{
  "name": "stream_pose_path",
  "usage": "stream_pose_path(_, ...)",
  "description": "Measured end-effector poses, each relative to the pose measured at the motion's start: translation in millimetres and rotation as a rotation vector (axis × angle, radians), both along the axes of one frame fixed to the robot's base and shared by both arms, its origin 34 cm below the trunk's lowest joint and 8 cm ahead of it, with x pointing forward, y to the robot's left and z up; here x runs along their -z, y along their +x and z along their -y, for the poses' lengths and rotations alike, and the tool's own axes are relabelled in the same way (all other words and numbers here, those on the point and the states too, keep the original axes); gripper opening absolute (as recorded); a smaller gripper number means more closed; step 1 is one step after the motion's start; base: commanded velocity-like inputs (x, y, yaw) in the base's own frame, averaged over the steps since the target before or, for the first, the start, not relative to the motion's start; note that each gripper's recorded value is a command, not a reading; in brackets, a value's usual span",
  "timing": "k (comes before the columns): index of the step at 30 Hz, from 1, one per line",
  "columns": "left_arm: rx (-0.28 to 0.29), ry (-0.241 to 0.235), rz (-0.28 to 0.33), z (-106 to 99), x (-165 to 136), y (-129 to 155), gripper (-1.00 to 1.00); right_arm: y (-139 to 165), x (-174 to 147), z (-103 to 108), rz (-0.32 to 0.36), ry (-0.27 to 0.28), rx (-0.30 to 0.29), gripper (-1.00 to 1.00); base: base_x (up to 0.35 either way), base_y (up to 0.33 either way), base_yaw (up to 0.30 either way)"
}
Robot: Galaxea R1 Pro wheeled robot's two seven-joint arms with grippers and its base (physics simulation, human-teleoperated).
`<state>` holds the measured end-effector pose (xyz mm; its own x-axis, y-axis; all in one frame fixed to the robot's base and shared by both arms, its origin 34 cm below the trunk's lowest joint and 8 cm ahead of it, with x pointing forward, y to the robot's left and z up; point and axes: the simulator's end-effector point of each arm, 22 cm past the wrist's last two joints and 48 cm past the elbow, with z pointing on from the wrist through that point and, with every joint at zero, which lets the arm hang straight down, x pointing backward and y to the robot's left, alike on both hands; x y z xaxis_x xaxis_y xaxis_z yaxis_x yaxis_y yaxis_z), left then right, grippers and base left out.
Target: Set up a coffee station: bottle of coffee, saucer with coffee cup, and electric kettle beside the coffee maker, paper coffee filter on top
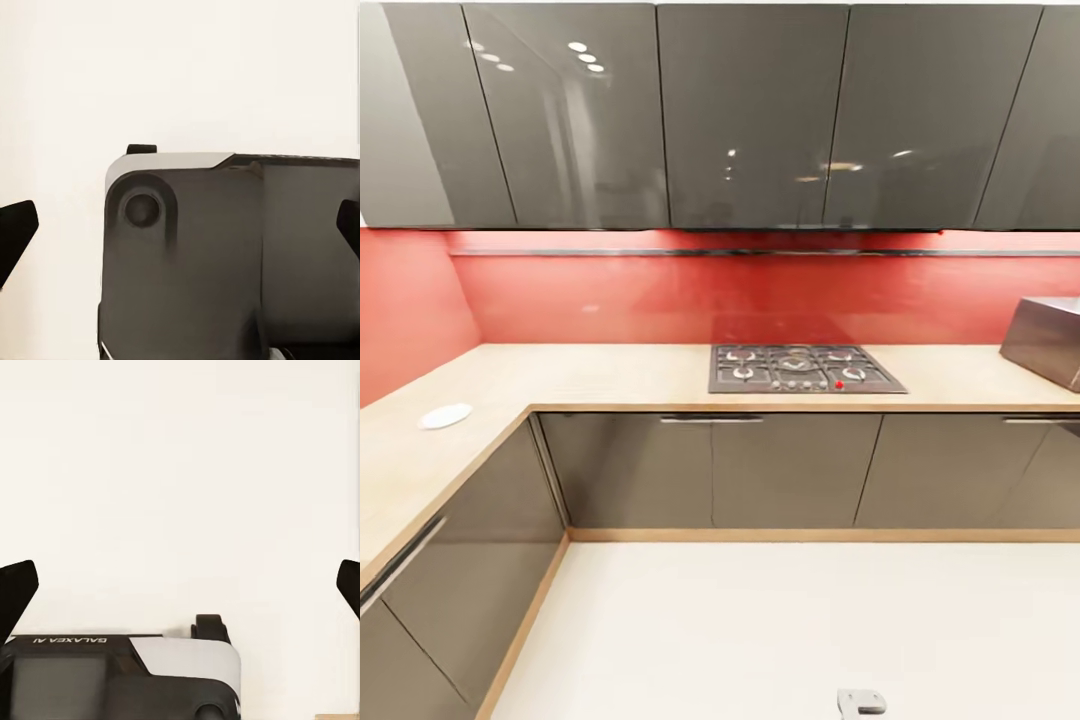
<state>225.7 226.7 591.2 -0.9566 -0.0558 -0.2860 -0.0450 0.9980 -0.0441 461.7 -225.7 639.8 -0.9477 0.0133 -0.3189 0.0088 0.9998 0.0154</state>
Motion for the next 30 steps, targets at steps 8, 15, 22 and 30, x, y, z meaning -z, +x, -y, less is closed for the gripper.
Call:
stream_pose_path(8,0.0,0.0,0.001,0.0,-0.1,0.6,1.0,0.1,-0.1,0.0,0.0,0.0,0.0,1.0,0.342,-0.156,0.042)
stream_pose_path(15,0.0,0.0,0.007,0.0,-0.6,2.7,1.0,2.0,-2.0,-0.1,0.006,0.0,0.0,1.0,0.34,-0.165,0.187)
stream_pose_path(22,0.0,0.0,0.013,0.0,-1.3,4.5,1.0,4.3,-4.4,-0.1,0.013,0.0,0.0,1.0,0.338,-0.17,0.238)
stream_pose_path(30,0.0,0.0,0.021,0.0,-2.1,7.8,1.0,6.7,-6.9,-0.1,0.02,0.0,0.0,1.0,0.335,-0.173,0.259)
